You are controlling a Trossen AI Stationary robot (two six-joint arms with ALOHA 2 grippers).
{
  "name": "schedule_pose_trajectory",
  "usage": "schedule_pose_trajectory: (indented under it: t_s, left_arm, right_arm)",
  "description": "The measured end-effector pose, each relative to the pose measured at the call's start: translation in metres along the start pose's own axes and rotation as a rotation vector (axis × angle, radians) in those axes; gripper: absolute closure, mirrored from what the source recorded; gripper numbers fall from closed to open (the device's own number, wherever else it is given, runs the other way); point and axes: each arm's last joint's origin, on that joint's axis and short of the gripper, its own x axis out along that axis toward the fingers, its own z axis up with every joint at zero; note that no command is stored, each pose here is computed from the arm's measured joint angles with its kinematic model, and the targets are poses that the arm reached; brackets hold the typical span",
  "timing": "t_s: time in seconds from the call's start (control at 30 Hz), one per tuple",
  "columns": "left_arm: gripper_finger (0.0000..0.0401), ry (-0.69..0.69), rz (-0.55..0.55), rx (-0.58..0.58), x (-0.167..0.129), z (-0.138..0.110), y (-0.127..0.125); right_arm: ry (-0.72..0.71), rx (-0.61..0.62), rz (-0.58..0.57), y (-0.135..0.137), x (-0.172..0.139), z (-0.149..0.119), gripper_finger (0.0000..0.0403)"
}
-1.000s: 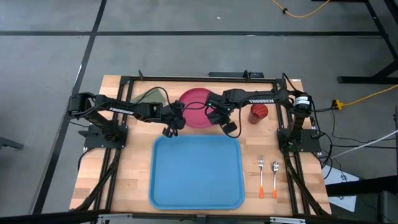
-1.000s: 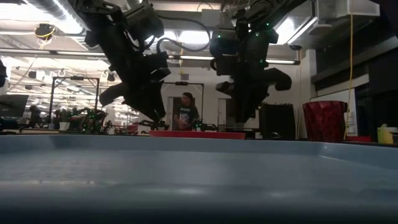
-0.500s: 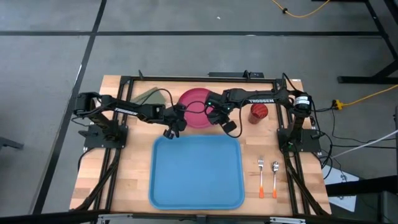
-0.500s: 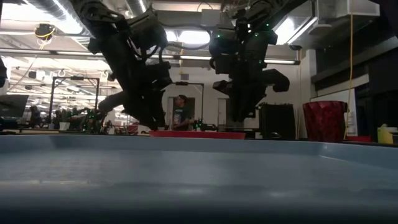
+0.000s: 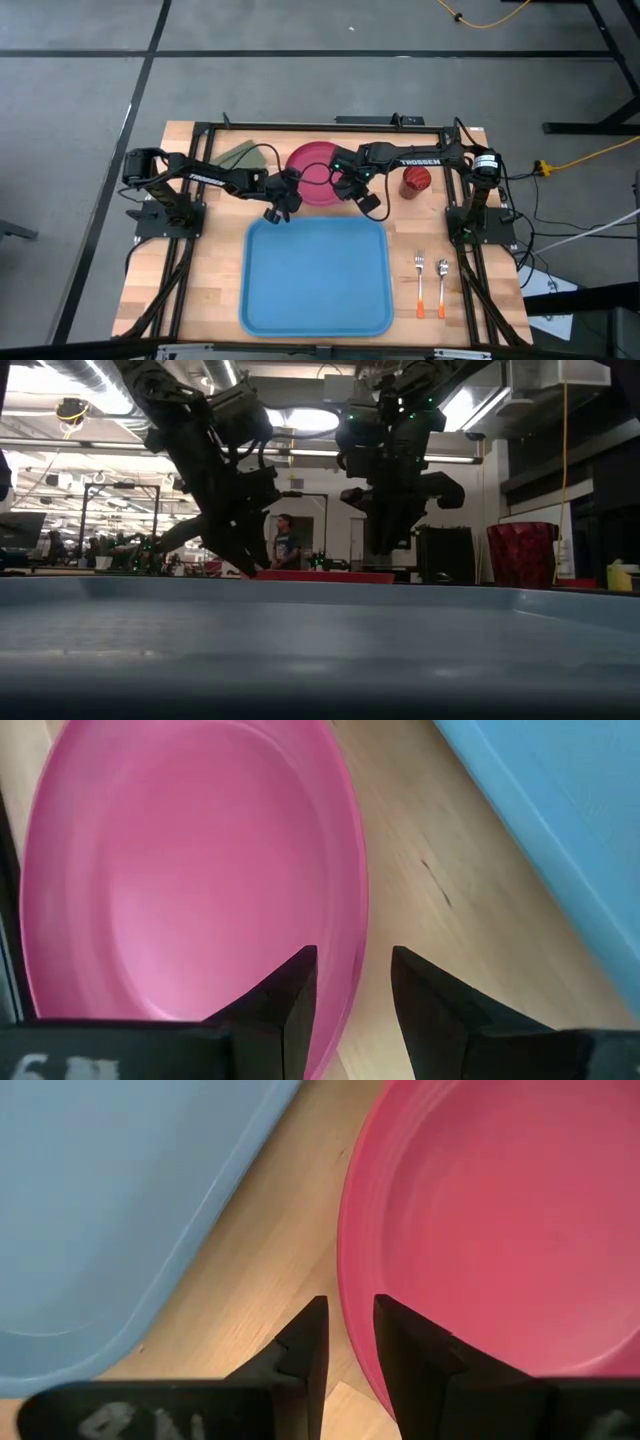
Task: Pick and place plate/cup/fork/spoon on tray
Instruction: Put the red plate on the center of the blue serving tray
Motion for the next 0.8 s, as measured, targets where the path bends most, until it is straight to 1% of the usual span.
schedule_pose_trajectory:
  t_s: [0.3, 0.43, 0.57, 0.63, 0.8]
  left_arm:
    - [0.0277, 0.027, -0.026, 0.002, 0.009, -0.003, -0.004]
    - [0.0277, 0.034, -0.031, 0.002, 0.012, -0.003, -0.005]
    - [0.0277, 0.028, -0.025, 0.001, 0.013, -0.003, -0.005]
    - [0.0277, 0.027, -0.023, 0.001, 0.013, -0.003, -0.005]
    - [0.0277, 0.027, -0.022, 0.000, 0.013, -0.003, -0.005]
  right_arm:
    - [-0.002, -0.005, -0.002, 0.000, 0.000, 0.000, 0.0315]
    - [-0.013, -0.035, -0.015, -0.001, 0.000, 0.001, 0.0315]
    - [-0.047, -0.126, 0.000, -0.001, 0.000, 0.003, 0.0315]
    - [-0.081, -0.151, 0.013, -0.001, 0.000, 0.004, 0.0315]
    - [-0.089, -0.156, 0.011, -0.002, 0.001, 0.005, 0.0315]
